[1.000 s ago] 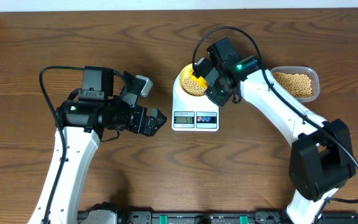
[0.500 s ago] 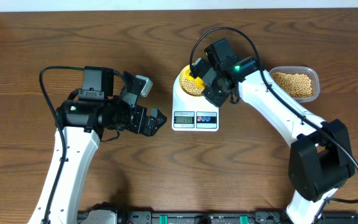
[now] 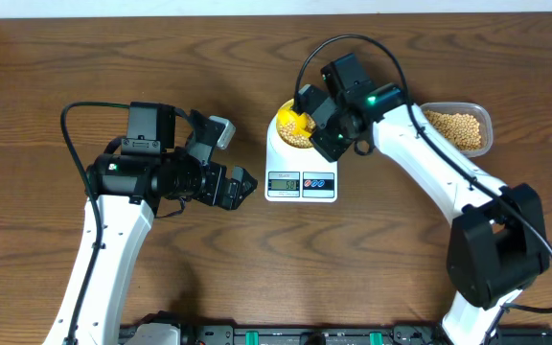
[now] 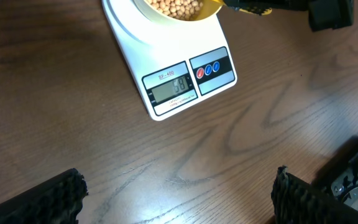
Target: Scoop item into bowl and weigh 50g on scale
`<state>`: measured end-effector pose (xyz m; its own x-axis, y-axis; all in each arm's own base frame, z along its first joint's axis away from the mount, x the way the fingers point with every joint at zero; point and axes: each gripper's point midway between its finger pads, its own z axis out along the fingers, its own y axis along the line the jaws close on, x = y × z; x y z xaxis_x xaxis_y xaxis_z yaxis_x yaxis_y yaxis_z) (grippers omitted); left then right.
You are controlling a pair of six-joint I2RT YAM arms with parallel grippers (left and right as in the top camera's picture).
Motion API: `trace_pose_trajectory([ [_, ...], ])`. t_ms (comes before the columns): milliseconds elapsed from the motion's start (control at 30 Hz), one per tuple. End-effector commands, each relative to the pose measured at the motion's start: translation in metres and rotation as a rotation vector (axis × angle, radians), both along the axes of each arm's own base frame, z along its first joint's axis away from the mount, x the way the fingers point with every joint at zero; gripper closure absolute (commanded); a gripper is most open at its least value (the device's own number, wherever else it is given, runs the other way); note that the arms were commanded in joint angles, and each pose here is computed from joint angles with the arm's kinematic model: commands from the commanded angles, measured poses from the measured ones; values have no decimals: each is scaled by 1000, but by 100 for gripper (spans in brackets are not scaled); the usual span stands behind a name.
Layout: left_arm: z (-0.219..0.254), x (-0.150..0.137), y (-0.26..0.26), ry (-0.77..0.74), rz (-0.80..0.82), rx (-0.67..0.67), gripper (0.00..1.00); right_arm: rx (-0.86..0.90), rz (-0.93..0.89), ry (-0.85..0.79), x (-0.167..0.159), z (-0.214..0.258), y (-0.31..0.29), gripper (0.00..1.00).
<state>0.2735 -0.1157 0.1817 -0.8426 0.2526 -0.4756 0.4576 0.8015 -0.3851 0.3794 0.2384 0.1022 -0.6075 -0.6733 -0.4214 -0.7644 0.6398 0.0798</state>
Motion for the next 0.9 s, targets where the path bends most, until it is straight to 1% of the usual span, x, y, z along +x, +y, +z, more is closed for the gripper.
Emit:
trace_pose_trajectory([
  [0, -4, 0, 3, 9, 4, 11, 2, 63, -40, 25, 6, 7, 1, 99],
  [167, -4, 0, 3, 9, 4, 11, 2, 68, -66, 23, 11, 10, -7, 99],
  [400, -4, 0, 3, 9, 4, 11, 2, 104, -88, 3, 14, 27, -14, 99],
  [733, -4, 0, 3, 9, 4, 11, 2, 275, -114, 24, 11, 66, -21, 99],
  [867, -4, 0, 3, 9, 4, 11, 2, 304, -119, 18, 11, 76, -25, 99],
])
